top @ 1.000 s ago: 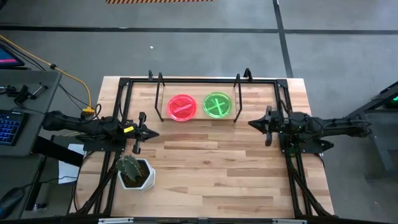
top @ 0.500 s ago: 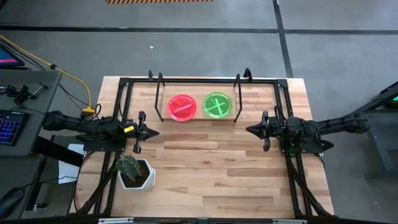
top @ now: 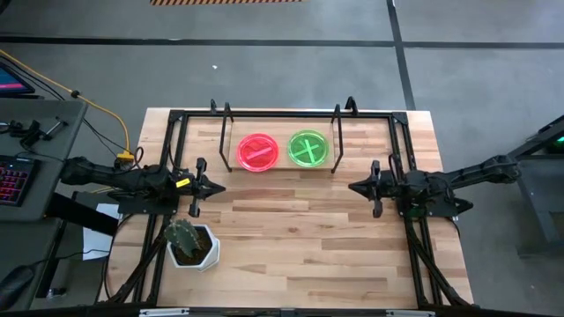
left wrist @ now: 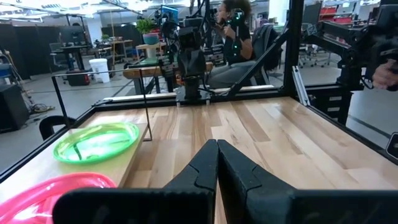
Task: Place and stack plates onto a shelf
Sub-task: Return to Home Position
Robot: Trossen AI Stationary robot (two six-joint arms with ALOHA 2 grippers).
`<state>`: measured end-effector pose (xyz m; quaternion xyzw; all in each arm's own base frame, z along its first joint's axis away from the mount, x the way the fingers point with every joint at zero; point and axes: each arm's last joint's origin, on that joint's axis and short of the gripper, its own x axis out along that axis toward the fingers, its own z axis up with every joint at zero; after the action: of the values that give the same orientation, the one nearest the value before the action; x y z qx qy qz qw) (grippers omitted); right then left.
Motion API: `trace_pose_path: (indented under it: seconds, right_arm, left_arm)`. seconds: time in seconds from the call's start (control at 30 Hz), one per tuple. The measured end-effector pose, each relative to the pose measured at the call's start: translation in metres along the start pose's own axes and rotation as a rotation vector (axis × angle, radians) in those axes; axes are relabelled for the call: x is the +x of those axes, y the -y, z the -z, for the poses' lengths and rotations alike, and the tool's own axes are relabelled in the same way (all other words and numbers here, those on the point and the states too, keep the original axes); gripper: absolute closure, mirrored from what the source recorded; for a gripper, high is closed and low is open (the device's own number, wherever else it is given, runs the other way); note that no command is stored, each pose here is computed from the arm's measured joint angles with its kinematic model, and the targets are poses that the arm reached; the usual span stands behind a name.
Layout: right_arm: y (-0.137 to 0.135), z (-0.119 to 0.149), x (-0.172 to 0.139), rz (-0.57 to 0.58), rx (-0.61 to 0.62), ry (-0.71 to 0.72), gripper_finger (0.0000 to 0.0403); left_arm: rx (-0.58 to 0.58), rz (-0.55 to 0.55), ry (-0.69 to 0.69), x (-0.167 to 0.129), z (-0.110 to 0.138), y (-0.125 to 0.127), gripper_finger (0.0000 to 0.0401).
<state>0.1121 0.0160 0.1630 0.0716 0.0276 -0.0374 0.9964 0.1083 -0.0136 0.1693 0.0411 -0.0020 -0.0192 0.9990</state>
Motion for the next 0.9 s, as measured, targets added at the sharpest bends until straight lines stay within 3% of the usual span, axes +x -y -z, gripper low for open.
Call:
trace_pose_path:
  seconds: [0.17,0.53,0.9]
  right_arm:
    - [0.003,0.008,0.0,0.049,0.081,-0.072,0.0403]
    - [0.003,0.013,-0.001,0.058,0.09,-0.121,0.0403]
    - [0.005,-0.011,-0.017,0.004,0.176,0.152,0.0402]
  left_arm:
    - [0.0,0.001,-0.002,0.0,0.0,0.0,0.0401]
    - [-0.004,0.019,0.028,-0.003,-0.002,0.002,0.0401]
    - [-0.033,0.018,0.24,-0.015,-0.021,0.0,0.0401]
